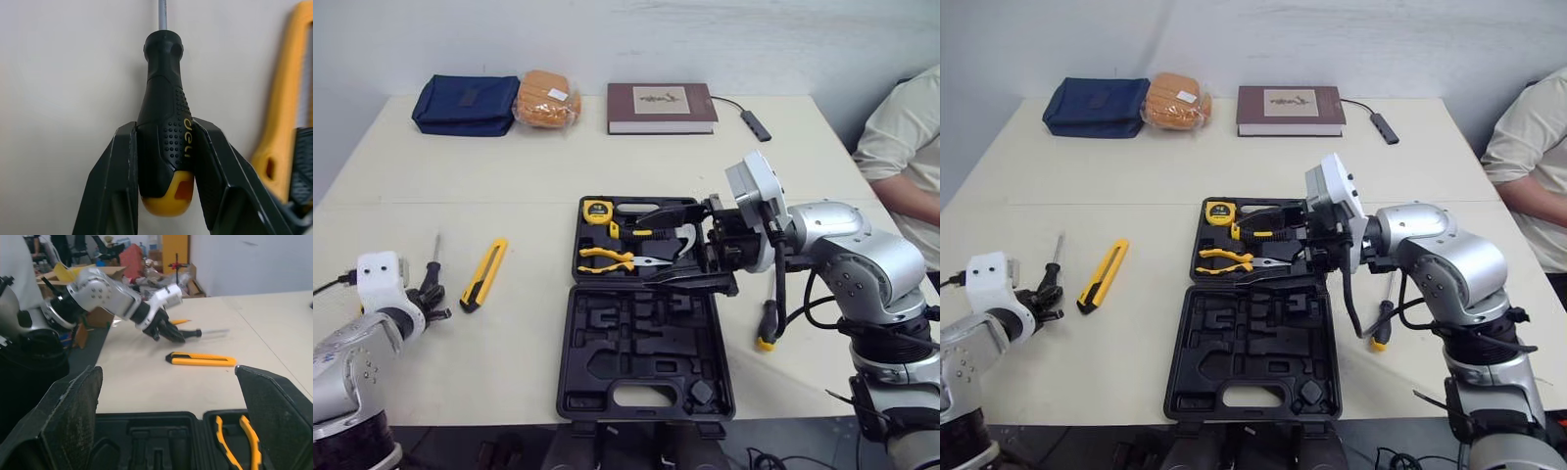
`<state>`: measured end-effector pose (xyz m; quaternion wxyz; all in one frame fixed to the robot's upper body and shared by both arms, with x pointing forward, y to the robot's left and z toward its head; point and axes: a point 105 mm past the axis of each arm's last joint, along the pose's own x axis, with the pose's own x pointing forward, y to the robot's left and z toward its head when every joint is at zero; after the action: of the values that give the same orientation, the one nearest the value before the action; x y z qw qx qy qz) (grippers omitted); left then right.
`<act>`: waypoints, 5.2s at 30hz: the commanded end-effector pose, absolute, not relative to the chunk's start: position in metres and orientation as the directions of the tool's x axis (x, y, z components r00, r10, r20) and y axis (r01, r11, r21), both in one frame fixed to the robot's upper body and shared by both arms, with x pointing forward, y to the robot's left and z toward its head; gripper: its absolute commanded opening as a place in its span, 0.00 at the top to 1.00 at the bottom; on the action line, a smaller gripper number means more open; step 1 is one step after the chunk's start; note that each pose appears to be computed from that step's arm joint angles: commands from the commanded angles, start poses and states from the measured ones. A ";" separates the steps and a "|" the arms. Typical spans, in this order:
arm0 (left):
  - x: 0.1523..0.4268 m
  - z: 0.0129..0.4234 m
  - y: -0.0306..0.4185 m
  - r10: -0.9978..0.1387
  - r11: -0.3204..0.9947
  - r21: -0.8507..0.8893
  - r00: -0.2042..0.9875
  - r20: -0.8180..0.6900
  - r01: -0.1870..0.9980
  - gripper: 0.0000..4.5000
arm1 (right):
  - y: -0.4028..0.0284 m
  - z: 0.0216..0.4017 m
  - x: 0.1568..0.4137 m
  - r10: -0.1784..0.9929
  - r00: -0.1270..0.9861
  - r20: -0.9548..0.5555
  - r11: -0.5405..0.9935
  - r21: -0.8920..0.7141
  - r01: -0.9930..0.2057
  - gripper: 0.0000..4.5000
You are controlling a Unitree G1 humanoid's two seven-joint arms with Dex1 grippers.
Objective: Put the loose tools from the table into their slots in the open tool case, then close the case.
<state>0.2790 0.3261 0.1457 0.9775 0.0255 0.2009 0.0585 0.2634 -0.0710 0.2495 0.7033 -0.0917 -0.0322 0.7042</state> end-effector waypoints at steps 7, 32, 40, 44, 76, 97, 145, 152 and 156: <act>0.276 0.199 0.192 -0.549 0.732 0.213 0.746 -0.378 0.647 0.81 | -0.101 0.244 0.241 0.983 0.115 -0.142 0.091 -0.169 -0.981 0.00; 0.290 0.175 0.094 -0.621 0.029 0.237 0.203 -0.757 0.971 0.81 | -0.154 0.169 0.221 0.838 0.393 -0.379 0.389 -0.091 -0.917 0.00; 0.296 0.170 0.087 -0.598 -0.003 0.261 0.207 -0.774 0.965 0.81 | -0.154 0.166 0.218 0.831 0.411 -0.375 0.411 -0.084 -0.908 0.00; 0.297 0.166 0.085 -0.586 -0.030 0.271 0.202 -0.785 0.962 0.81 | -0.154 0.166 0.219 0.830 0.417 -0.371 0.417 -0.085 -0.905 0.00; 0.310 0.175 0.091 -0.881 0.065 0.264 0.180 -0.438 0.962 0.06 | -0.148 0.171 0.227 0.857 0.404 -0.321 0.394 -0.099 -0.914 0.00; 0.315 0.121 0.091 -0.918 0.038 0.198 0.113 -0.381 0.979 0.97 | -0.137 0.171 0.234 0.874 0.360 -0.326 0.343 -0.110 -0.933 0.00; 0.326 0.080 0.091 -0.841 0.011 0.265 0.152 -0.519 0.964 0.97 | -0.137 0.165 0.232 0.863 0.383 -0.329 0.372 -0.101 -0.923 0.00; 0.313 0.115 0.084 -0.946 -0.003 0.185 0.058 -0.320 0.983 0.97 | -0.137 0.165 0.232 0.864 0.379 -0.331 0.368 -0.099 -0.925 0.00; 0.309 0.117 0.080 -0.951 -0.021 0.162 0.031 -0.307 0.987 0.97 | -0.136 0.164 0.232 0.866 0.375 -0.331 0.364 -0.098 -0.926 0.00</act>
<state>0.3124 0.0837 0.1121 0.7046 0.1703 0.0613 -0.6861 0.2351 -0.1420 0.1581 0.8242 -0.1282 0.1294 0.5361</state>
